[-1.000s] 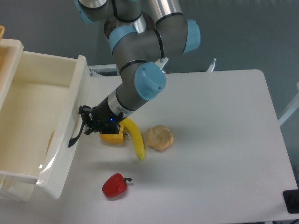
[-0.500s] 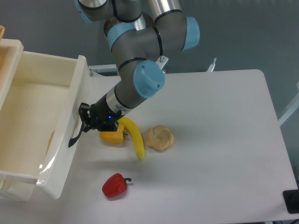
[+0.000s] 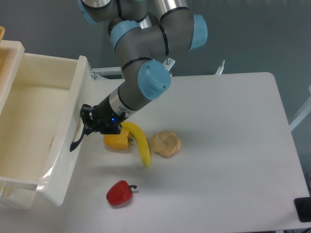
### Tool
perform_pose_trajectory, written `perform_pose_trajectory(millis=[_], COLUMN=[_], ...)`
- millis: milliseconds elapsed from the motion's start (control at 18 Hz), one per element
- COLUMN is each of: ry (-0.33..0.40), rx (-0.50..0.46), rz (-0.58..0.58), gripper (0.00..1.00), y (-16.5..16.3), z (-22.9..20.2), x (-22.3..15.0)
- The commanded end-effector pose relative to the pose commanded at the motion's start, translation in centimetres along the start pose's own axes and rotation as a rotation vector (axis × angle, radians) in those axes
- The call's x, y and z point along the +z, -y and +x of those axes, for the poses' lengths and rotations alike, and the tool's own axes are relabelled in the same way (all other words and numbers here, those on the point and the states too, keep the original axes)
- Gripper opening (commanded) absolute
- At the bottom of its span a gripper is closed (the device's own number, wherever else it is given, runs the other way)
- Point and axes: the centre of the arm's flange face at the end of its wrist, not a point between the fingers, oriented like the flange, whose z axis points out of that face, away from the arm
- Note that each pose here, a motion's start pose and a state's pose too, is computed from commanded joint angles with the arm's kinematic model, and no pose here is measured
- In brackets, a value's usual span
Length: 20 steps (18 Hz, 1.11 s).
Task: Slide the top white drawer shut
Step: 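Push the open white drawer shut with the gripper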
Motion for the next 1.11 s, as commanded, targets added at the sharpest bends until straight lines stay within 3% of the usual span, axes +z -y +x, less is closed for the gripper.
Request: perform_pose_trajectory(millis=[1111], ry=[-0.018], rx=[0.059], rz=[-0.056], gripper=[0.03], y=[0.4], z=[4.2], x=[3.3])
